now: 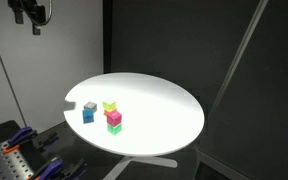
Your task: Pick up the gray block and put it on the blue block
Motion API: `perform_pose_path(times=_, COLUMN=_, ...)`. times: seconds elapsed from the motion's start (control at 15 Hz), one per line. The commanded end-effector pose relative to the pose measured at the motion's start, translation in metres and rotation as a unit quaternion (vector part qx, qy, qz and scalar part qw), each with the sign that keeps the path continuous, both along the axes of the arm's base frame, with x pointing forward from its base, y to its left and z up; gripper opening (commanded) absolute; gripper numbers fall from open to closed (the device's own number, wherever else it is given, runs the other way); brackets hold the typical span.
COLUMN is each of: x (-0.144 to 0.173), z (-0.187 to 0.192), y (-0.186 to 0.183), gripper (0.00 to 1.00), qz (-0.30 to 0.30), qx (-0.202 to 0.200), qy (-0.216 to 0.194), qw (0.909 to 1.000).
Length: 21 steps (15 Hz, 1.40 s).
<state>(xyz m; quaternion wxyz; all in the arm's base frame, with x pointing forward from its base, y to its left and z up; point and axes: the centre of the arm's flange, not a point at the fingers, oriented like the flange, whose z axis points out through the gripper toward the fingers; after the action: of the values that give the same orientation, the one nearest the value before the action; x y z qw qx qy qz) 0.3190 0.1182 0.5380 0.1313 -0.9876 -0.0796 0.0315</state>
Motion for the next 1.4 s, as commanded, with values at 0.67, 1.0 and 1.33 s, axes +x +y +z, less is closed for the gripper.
perform_pose_path(times=0.67, x=0.0, z=0.001, y=0.0, gripper=1.0, qz=0.0, qx=0.0, qy=-0.001, qw=1.0)
perform_pose_path(times=1.0, x=0.001, z=0.001, y=-0.005, gripper=1.0, qz=-0.003, qx=-0.015, qy=-0.014, qw=0.9998)
perform_pose_path(times=1.33, x=0.008, z=-0.001, y=-0.02, gripper=1.0, qz=-0.018, qx=-0.036, qy=-0.027, qw=0.9988)
